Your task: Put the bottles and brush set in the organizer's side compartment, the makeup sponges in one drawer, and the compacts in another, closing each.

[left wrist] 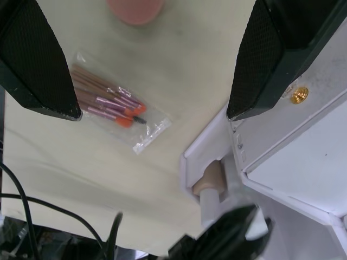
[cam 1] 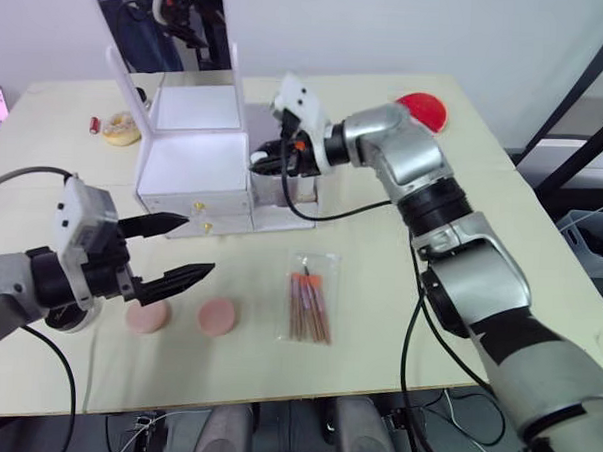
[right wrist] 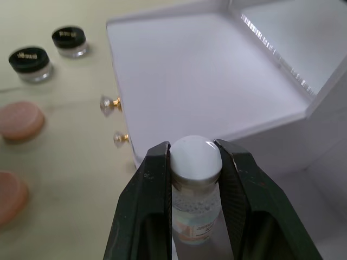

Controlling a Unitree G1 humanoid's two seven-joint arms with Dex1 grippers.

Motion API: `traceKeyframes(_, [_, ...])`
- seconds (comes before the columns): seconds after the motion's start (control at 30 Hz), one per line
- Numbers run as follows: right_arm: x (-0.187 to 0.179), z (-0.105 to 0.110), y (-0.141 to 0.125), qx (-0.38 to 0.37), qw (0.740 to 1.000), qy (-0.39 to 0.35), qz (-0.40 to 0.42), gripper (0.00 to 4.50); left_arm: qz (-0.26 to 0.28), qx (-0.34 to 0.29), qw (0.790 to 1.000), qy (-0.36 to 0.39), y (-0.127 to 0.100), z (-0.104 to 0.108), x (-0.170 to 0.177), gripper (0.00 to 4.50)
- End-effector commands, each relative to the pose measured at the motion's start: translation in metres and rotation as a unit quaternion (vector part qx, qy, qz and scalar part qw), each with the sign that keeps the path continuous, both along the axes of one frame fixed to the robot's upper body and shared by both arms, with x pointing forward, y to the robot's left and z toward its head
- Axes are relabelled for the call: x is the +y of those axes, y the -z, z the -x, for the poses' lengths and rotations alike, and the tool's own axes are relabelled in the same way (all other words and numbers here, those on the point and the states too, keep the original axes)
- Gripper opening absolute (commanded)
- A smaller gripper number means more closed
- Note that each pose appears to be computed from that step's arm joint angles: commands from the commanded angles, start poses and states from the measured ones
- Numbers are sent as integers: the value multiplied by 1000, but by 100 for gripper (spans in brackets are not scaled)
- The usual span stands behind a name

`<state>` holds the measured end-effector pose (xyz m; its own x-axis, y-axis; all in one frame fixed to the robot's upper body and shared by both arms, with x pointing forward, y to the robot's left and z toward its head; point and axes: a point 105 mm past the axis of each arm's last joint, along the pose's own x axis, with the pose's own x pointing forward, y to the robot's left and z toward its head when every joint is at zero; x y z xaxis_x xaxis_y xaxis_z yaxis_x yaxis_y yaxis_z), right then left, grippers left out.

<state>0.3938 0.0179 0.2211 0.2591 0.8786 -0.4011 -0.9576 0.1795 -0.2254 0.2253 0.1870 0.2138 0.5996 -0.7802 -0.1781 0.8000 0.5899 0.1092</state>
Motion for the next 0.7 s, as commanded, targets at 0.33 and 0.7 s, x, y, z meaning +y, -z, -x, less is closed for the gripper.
traceKeyframes(0.33, [3, -3, 5, -23, 1000, -3, 14, 69, -6, -18, 1000, 7, -11, 0, -3, 450])
traceKeyframes(0.7, [-2, -3, -21, -50, 999, -4, -5, 446, -5, -18, 1000, 8, -12, -1, -2, 450])
